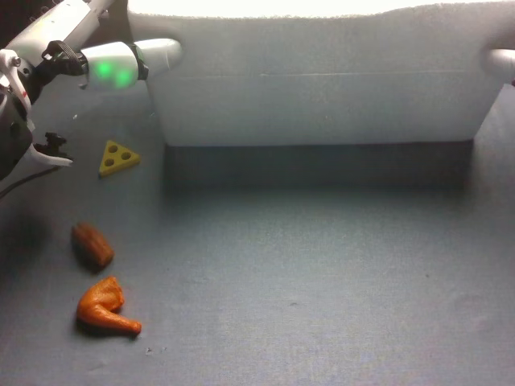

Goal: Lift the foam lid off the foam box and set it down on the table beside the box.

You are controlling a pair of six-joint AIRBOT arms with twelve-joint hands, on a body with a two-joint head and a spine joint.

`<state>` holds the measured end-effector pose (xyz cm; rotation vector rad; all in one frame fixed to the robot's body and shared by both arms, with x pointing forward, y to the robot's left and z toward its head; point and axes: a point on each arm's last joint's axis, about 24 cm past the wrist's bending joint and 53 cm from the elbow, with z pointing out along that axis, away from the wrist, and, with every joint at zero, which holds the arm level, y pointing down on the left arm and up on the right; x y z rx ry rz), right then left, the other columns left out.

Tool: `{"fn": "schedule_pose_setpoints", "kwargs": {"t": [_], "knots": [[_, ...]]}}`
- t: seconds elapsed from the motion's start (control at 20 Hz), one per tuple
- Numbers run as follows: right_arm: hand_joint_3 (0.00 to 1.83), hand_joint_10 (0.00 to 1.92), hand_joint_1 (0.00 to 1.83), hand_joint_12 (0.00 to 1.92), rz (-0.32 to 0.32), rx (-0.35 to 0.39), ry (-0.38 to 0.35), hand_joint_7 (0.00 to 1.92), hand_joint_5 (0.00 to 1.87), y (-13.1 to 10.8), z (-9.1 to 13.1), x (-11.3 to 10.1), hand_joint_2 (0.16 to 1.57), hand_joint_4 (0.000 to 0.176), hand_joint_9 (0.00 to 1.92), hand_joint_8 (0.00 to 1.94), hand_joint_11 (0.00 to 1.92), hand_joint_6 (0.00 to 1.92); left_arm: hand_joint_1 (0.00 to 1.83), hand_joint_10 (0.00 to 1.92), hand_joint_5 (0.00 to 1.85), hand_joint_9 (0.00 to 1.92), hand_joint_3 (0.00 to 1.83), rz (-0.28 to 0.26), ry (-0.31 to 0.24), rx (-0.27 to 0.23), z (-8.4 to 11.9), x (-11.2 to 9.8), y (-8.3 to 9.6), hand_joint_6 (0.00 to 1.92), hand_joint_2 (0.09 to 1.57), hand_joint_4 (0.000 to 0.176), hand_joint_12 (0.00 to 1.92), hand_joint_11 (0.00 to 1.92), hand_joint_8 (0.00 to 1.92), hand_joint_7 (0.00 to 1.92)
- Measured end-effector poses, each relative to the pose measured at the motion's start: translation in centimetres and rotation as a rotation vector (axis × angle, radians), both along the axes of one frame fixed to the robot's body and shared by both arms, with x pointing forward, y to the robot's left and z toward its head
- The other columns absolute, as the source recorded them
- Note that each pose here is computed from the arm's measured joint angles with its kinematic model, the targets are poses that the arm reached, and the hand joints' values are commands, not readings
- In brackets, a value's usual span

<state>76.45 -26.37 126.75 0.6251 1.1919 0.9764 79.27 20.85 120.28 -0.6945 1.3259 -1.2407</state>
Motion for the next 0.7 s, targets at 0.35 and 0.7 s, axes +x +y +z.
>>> {"fn": "schedule_pose_setpoints", "kwargs": {"t": [0.35, 0.7], "knots": [[0.01, 0.04, 0.46, 0.0, 0.0, 0.018, -0.019, 0.16, 0.24, -0.12, 0.47, -0.13, 1.23, 0.0, 0.1, 0.03, 0.0, 0.09, 0.35, 0.0, 0.16, 0.0, 0.01, 0.0, -0.004, -0.007, 0.07, -0.04, 0.03, 0.02, 0.97, 0.01, 0.35, 0.0, 0.0, 0.0], [0.0, 0.2, 0.51, 0.35, 0.002, 0.026, -0.028, 0.23, 0.0, -0.19, 0.69, -0.17, 1.3, 0.0, 0.11, 0.02, 0.0, 0.63, 0.37, 0.0, 0.22, 0.0, 0.0, -0.003, -0.011, -0.009, 0.13, -0.03, -0.12, 0.0, 1.07, 0.0, 0.24, 0.0, 0.01, 0.02]]}}
